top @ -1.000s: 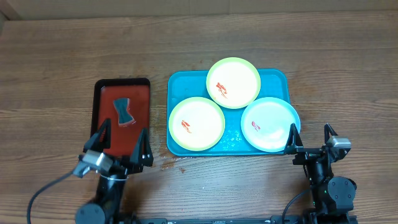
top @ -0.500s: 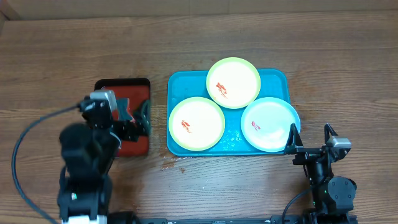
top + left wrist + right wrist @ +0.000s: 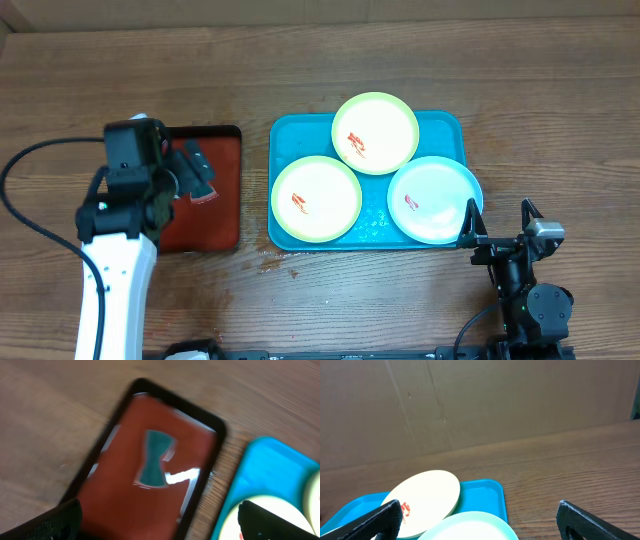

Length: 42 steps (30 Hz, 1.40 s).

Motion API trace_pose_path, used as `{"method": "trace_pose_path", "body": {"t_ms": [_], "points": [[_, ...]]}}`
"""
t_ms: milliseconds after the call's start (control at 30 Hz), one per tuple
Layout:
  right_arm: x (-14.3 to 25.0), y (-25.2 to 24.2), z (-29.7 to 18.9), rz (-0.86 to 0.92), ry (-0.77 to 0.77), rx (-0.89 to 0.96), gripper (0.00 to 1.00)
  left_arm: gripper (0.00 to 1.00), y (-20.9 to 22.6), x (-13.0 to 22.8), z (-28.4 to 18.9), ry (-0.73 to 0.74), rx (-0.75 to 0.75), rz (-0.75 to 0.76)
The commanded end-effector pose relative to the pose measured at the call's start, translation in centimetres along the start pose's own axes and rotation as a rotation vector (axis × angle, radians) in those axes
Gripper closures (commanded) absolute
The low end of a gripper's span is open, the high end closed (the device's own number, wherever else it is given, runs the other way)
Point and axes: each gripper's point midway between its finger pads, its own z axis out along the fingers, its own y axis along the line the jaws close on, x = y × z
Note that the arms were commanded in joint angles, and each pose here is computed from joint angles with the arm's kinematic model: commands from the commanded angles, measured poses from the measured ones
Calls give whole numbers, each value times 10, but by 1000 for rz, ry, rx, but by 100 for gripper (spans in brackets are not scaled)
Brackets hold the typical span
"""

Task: Clean dirty plates on tray and stack at the side
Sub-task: 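Move the left gripper down over the sponge on the red tray, then grasp the green-and-pink sponge with the left gripper and lift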

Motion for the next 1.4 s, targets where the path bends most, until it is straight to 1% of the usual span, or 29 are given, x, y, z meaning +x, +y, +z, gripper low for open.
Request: {"method": "trace_pose_path", "body": {"t_ms": [0,200,333,400,500,567,633,700,767,833,967,1067,1133,1267,1333,1367], "points": [[2,-1,0,-6,-5,6,0,0,21,-8,14,7,-89,-154],[2,-1,0,-6,-5,6,0,0,31,15,40,130,-155,-143],[2,-1,0,-6,-5,6,0,0,32,22,56,175,-175,-122],[2,-1,0,-6,-5,6,0,0,26,22,68,190,-148,-76],[2,-1,0,-6,-5,6,0,0,9,21,86,210,-53,-5],[2,-1,0,-6,-5,6,0,0,1,22,98,219,-17,4],[2,-1,0,-6,-5,6,0,0,-1,23,108,225,-12,4],[2,-1,0,-6,-5,6,0,7,0,25,118,234,-18,4],[2,-1,0,-6,-5,6,0,12,1,27,128,243,-26,5],[2,-1,0,-6,-5,6,0,19,2,31,136,255,-34,6],[2,-1,0,-6,-5,6,0,19,5,39,145,285,-46,16],[2,-1,0,-6,-5,6,0,22,7,44,150,302,-53,43],[2,-1,0,-6,-5,6,0,22,10,47,155,313,-71,46],[2,-1,0,-6,-5,6,0,33,14,58,165,351,-85,47],[2,-1,0,-6,-5,6,0,35,15,64,170,368,-92,50],[2,-1,0,-6,-5,6,0,41,15,67,173,378,-94,51]]}}
